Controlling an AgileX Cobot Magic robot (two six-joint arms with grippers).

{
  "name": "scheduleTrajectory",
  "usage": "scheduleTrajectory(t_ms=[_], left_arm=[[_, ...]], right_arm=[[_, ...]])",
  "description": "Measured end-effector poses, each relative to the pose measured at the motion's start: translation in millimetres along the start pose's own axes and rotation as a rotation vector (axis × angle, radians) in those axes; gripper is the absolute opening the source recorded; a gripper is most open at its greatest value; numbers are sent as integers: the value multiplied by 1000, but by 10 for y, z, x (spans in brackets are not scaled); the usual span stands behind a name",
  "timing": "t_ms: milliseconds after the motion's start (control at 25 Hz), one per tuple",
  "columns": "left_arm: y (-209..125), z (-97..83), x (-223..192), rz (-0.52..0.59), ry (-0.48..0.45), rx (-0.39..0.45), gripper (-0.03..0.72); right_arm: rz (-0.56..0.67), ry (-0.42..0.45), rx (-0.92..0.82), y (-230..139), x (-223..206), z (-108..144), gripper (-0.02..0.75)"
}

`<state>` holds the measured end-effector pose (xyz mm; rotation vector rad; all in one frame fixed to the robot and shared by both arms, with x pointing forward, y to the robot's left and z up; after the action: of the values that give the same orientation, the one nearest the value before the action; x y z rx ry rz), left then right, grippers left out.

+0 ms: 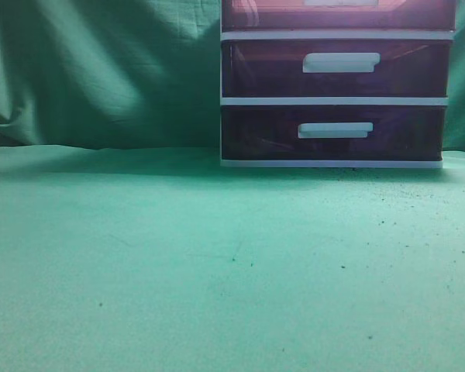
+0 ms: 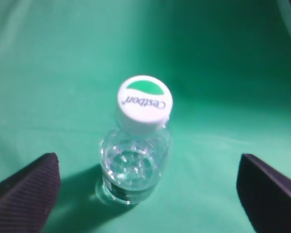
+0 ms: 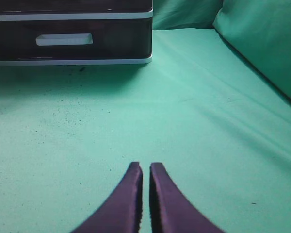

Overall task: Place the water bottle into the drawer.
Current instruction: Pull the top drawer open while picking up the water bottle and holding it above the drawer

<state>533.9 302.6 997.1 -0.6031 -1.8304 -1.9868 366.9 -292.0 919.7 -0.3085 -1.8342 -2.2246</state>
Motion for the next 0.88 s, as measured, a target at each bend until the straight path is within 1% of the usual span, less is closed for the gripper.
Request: scheduleTrajectory(t_ms=[240, 440, 640, 760, 800, 840, 880], left_arm=[[-38, 14, -395, 90, -7, 4, 640], [-50, 34, -675, 127, -5, 6, 640], [-159, 39, -842, 168, -5, -8, 439], [-135, 51, -872, 156, 0, -16, 328], [-135, 51, -872, 156, 0, -16, 302], [-135, 51, -872, 156, 0, -16, 313], [-134, 51, -872, 155, 1, -16, 272]], right_arm=[[0, 0, 0, 0, 0, 0, 0], [0, 0, 0, 0, 0, 0, 0], [0, 0, 0, 0, 0, 0, 0], [0, 0, 0, 0, 0, 0, 0], [0, 0, 0, 0, 0, 0, 0], [0, 0, 0, 0, 0, 0, 0], [0, 0, 0, 0, 0, 0, 0]])
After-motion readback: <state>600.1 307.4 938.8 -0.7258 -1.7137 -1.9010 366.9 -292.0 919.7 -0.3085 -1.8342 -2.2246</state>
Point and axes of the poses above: a point on each arm's last joint axis where the gripper is mounted, x pointing back along that axis away from the gripper, z along the wrist's bending axis when the last joint is at zero, y = z × x, the point moved 8 cm from there along -x, pointing out along that axis toward the gripper, and after that the axes turned 11 degrees about -x, right-handed, at the moved point
